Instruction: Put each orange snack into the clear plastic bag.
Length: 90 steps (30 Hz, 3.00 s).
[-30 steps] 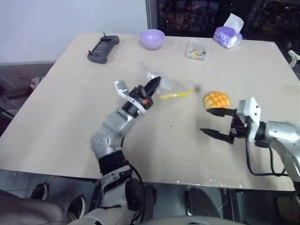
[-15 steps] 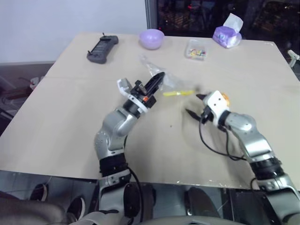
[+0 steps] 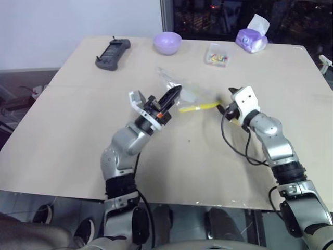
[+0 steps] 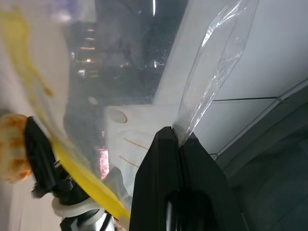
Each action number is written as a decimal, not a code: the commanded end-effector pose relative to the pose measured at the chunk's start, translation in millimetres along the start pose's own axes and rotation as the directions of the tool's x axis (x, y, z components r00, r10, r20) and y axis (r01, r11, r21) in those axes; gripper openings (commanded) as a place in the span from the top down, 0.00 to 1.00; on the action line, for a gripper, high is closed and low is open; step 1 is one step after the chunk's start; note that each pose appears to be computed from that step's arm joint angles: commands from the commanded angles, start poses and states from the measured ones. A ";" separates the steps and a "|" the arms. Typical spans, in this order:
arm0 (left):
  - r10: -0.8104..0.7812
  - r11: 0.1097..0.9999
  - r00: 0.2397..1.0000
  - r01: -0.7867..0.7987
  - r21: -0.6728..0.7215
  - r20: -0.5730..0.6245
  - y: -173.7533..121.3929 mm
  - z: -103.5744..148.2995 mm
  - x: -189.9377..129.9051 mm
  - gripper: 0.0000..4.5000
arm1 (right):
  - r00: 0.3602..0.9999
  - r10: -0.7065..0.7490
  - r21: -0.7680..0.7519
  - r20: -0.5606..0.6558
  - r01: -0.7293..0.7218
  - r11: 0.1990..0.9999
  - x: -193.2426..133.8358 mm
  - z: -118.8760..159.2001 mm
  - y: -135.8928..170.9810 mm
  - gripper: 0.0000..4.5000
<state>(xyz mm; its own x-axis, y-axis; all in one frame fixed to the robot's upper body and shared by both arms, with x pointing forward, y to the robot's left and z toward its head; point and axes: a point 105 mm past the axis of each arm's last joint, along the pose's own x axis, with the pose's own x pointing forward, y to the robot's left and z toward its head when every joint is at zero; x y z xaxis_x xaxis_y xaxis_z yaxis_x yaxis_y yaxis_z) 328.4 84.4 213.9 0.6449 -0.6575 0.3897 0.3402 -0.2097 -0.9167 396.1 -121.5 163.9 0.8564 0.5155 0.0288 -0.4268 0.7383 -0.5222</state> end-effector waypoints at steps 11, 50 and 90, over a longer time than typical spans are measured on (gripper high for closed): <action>-0.061 0.998 0.998 0.060 0.030 0.035 -13.6 7.7 -1.7 1.00 | 0.995 0.078 -0.042 0.065 -0.075 0.996 -3.2 16.9 11.2 0.98; 0.337 -0.473 0.938 0.092 0.876 0.083 36.1 45.8 -4.1 0.65 | 0.951 -0.285 -0.532 -0.118 0.182 0.827 54.3 60.0 -25.1 1.00; 0.305 -0.607 0.948 0.118 0.786 0.093 23.8 32.7 -14.6 0.65 | 0.936 -0.291 -0.515 -0.196 0.154 0.843 63.3 33.3 5.0 1.00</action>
<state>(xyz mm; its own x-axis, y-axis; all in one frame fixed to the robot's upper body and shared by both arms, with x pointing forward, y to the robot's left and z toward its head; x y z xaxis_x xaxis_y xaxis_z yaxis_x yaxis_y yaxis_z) 351.5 113.6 185.8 0.7849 -0.6136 0.0865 0.4141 0.6232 0.6635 438.8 -74.3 170.7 0.9838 0.1719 -0.0503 -0.1262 0.4660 -0.8758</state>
